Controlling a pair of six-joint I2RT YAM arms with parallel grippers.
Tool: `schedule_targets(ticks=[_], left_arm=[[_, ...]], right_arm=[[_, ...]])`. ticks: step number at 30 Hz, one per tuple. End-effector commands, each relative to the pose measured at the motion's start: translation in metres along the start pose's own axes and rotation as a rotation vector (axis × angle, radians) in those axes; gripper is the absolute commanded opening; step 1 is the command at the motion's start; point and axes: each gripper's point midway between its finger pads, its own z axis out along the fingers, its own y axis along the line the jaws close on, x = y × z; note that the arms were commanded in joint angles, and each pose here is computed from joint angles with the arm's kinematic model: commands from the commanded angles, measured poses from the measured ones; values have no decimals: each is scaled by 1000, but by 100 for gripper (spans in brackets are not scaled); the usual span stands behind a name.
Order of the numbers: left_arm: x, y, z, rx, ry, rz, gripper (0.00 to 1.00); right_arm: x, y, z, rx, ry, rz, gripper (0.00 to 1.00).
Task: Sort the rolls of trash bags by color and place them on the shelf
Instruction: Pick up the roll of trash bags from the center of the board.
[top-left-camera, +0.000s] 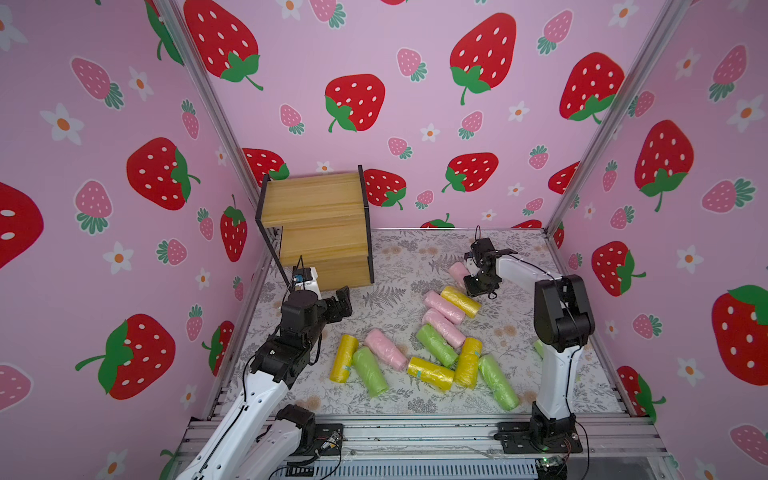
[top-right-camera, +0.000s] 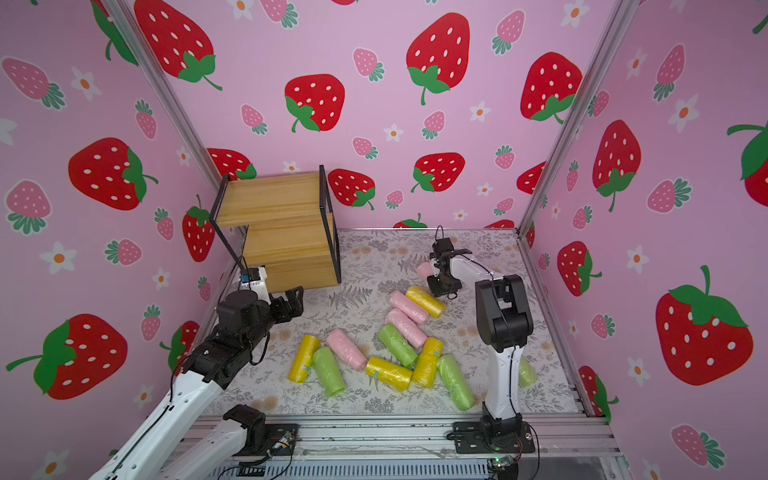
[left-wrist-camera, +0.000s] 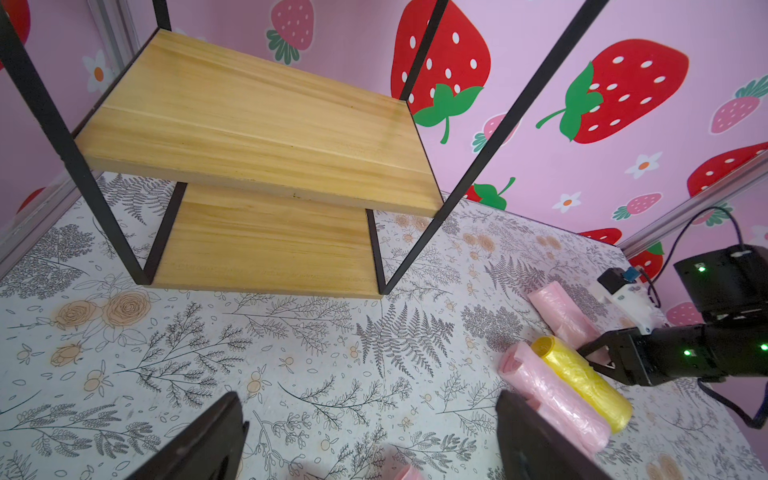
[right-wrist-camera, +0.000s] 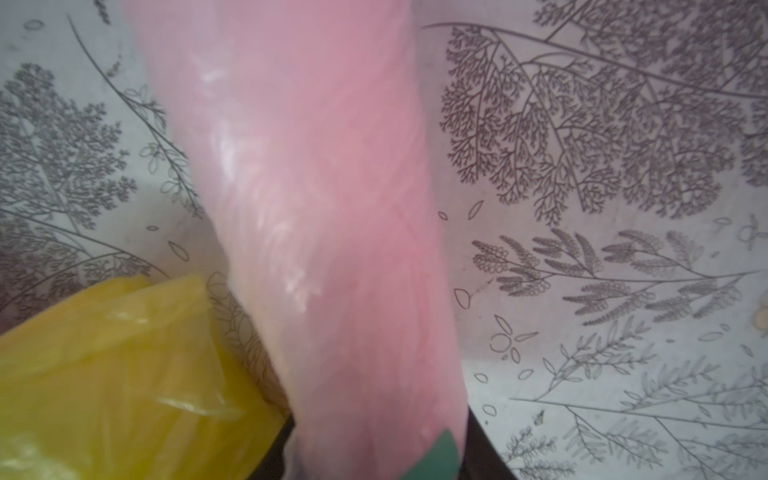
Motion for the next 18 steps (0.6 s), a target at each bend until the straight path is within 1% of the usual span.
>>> schedule_targets(ticks=[1, 5, 12, 18], left_arm=[[-1, 0, -4, -8, -16, 26, 98], [0, -4, -6, 5, -22, 38, 99], [2, -18, -8, 65, -6, 26, 100], [10, -15, -7, 47, 46, -10, 100]], right_arm=[[10, 11, -14, -37, 11, 23, 11], [9, 14, -33, -51, -18, 42, 0], [15, 19, -79, -93, -88, 94, 0], [25, 27, -117, -158, -139, 141, 0]])
